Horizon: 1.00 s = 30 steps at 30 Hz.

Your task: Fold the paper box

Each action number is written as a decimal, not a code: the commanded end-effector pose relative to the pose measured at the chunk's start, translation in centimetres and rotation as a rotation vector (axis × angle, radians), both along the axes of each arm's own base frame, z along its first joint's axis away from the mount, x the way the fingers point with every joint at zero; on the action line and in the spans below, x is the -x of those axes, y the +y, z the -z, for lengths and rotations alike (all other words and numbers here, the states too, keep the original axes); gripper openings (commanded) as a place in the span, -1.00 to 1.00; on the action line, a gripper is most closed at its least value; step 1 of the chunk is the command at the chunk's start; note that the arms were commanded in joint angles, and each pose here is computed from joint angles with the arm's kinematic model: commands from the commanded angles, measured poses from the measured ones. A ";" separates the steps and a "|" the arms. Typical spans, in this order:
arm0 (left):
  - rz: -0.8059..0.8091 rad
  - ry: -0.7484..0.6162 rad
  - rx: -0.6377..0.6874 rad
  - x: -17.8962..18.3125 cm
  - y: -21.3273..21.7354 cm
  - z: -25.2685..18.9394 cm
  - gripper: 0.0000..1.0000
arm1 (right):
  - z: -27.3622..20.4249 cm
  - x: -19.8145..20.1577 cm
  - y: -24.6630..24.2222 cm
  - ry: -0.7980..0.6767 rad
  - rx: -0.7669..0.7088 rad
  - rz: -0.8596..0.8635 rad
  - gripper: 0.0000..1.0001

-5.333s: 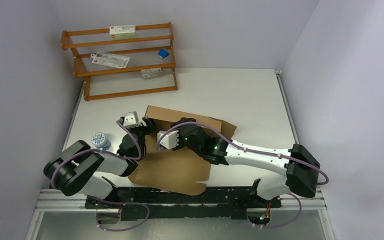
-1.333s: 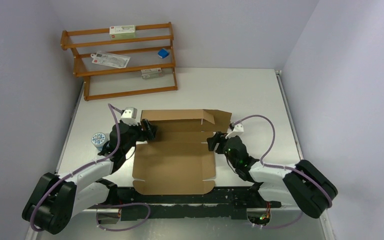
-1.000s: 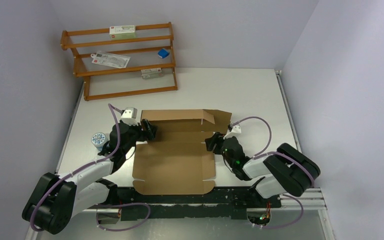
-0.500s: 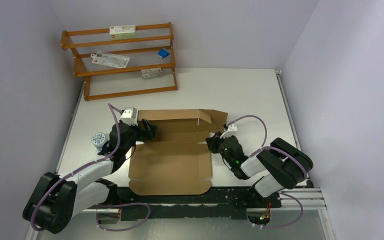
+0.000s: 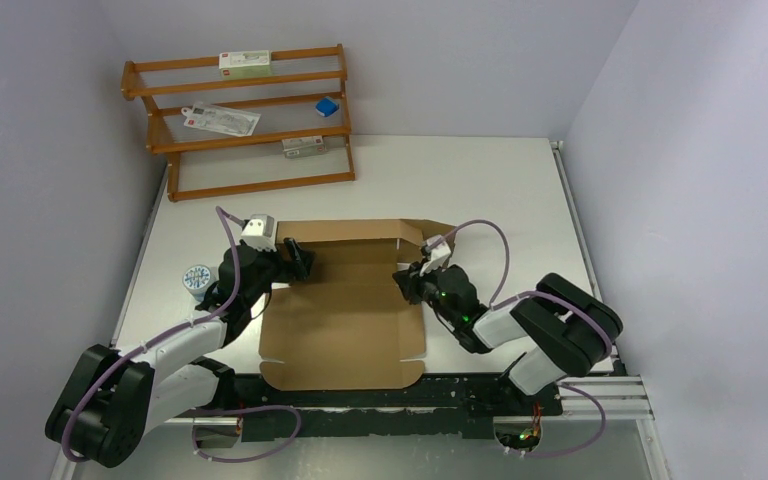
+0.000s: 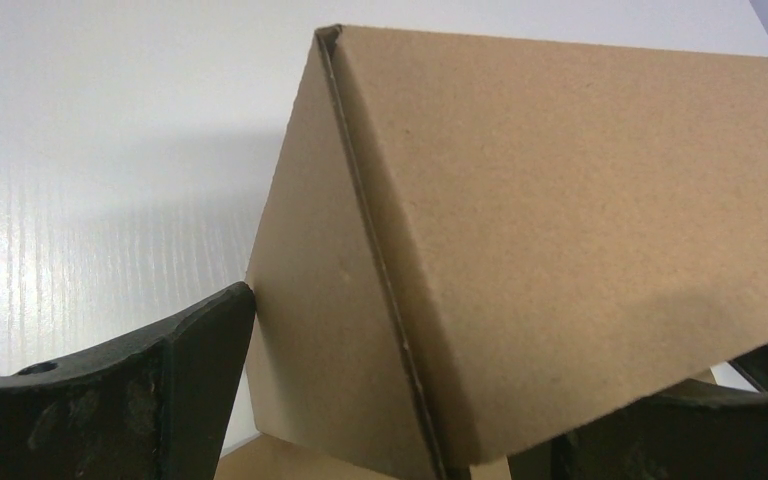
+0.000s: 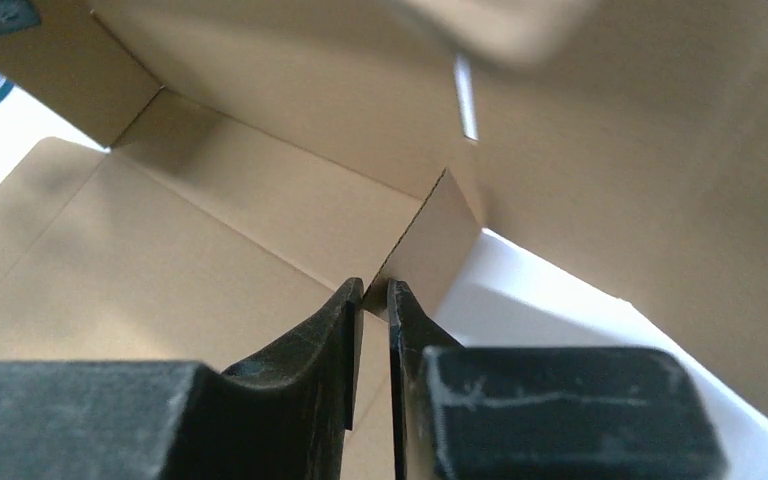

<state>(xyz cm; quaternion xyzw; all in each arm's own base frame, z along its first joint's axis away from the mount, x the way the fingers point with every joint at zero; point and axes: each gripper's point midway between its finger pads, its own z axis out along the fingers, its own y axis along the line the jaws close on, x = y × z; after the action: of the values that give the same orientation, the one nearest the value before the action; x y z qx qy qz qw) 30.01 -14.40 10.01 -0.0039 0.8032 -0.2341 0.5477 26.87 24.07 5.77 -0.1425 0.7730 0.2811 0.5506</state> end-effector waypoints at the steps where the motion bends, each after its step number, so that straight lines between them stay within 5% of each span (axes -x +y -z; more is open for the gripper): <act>1: 0.034 -0.034 0.027 -0.2 -0.7 -1.2 0.73 | -1.0 0.2 2.8 -0.093 0.048 -0.127 -0.61; 16: -0.033 -0.025 -0.001 -0.5 0.5 -1.1 0.73 | -2.7 0.9 0.6 -0.086 0.181 -0.101 -0.18; 30: -0.041 -0.041 -0.032 -0.8 0.8 -1.8 0.74 | -12.4 4.0 -3.6 0.064 0.283 -0.053 0.25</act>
<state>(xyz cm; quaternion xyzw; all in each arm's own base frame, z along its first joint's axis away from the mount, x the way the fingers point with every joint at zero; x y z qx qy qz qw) 30.07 -13.60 10.35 -0.0078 0.8050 -0.2139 0.5533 24.48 23.11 19.35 -0.2270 0.7580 0.2419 0.5616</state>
